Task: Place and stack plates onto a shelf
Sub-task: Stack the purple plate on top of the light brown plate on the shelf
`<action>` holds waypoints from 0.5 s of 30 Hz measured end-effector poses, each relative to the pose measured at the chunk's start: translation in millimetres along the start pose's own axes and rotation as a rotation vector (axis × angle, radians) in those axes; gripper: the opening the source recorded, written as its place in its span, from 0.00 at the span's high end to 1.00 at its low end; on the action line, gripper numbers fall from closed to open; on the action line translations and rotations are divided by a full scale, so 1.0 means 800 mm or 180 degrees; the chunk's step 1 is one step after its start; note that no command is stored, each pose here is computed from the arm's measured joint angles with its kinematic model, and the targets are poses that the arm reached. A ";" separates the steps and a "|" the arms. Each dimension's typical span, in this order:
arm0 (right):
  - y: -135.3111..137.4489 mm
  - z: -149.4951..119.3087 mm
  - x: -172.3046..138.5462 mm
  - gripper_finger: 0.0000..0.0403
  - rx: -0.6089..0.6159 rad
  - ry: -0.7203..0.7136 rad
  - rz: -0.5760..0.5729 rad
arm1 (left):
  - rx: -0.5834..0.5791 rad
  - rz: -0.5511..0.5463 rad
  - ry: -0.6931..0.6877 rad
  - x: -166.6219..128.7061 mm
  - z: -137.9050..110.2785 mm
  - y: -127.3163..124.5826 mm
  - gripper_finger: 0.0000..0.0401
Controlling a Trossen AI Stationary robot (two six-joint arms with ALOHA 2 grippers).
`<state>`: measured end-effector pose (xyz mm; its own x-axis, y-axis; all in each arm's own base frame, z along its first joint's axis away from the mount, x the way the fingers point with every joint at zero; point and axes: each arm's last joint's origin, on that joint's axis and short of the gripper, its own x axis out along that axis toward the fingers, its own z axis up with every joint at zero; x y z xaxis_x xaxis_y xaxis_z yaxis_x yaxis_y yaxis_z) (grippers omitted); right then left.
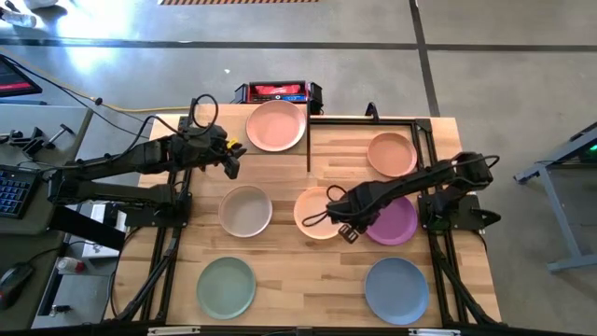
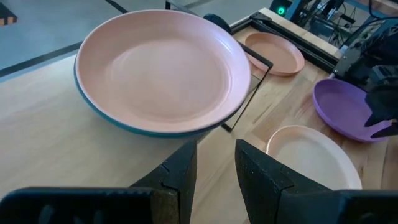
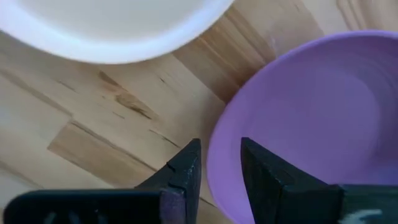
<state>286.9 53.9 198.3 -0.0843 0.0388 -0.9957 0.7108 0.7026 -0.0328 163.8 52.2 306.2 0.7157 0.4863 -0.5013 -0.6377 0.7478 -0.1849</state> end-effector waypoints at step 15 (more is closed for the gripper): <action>-0.002 -0.010 0.035 0.78 0.0307 -0.0150 -0.0024 | 0.0001 0.0004 0.0005 0.000 0.000 0.000 0.76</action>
<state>277.7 59.7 170.9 -0.0587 -0.0014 -0.9983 0.7745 0.6309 -0.0464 163.7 52.2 306.0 0.7145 0.4864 -0.5029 -0.6383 0.7475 -0.1840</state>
